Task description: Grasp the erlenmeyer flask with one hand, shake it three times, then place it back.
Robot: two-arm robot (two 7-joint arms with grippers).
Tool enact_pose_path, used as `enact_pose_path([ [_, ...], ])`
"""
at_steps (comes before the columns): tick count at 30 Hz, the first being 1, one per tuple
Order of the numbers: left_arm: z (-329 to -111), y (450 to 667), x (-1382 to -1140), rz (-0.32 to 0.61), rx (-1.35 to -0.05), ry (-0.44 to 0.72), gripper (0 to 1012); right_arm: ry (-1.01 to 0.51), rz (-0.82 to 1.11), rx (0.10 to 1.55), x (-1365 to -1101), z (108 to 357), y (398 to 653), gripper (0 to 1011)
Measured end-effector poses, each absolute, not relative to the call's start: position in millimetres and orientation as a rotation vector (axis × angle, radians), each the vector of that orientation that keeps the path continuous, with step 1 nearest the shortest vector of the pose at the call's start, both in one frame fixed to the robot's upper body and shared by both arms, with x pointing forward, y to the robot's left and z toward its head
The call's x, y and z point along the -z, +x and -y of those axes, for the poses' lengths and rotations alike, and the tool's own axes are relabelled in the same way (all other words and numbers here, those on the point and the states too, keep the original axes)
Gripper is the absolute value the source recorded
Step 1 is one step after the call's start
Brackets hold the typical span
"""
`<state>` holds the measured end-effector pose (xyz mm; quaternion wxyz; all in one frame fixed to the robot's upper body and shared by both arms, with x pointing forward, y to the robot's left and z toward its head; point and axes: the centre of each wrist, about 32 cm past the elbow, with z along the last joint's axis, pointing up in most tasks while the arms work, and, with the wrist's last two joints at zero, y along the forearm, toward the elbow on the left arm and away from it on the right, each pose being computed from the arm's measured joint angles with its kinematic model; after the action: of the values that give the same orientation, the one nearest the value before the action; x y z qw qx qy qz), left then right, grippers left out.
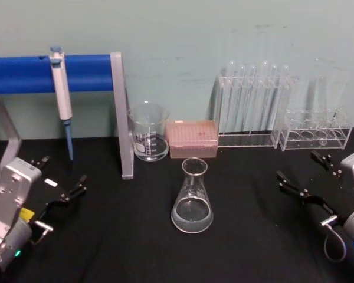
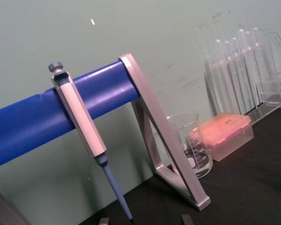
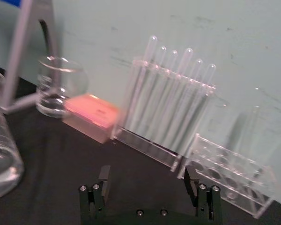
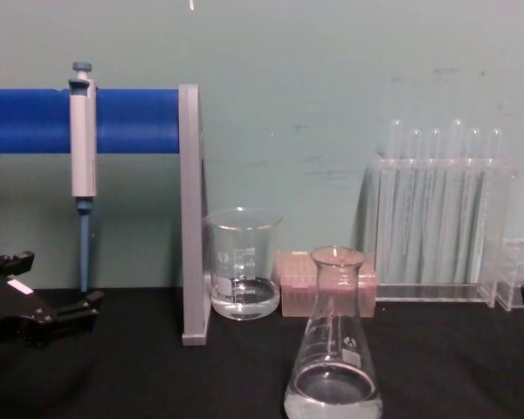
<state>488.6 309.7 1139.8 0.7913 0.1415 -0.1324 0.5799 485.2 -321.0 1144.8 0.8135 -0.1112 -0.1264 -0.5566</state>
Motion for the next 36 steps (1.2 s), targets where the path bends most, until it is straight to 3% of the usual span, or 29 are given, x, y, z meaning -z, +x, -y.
enact_pose_path([
  [14, -310, 489, -1140, 0.285, -1.248, 0.304, 1001, -0.104, 0.101, 0.990, -1164, 330, 470, 1000],
  [36, -310, 489, -1140, 0.285, -1.248, 0.304, 1001, -0.067, 0.018, 0.717, -1163, 304, 484, 1000],
])
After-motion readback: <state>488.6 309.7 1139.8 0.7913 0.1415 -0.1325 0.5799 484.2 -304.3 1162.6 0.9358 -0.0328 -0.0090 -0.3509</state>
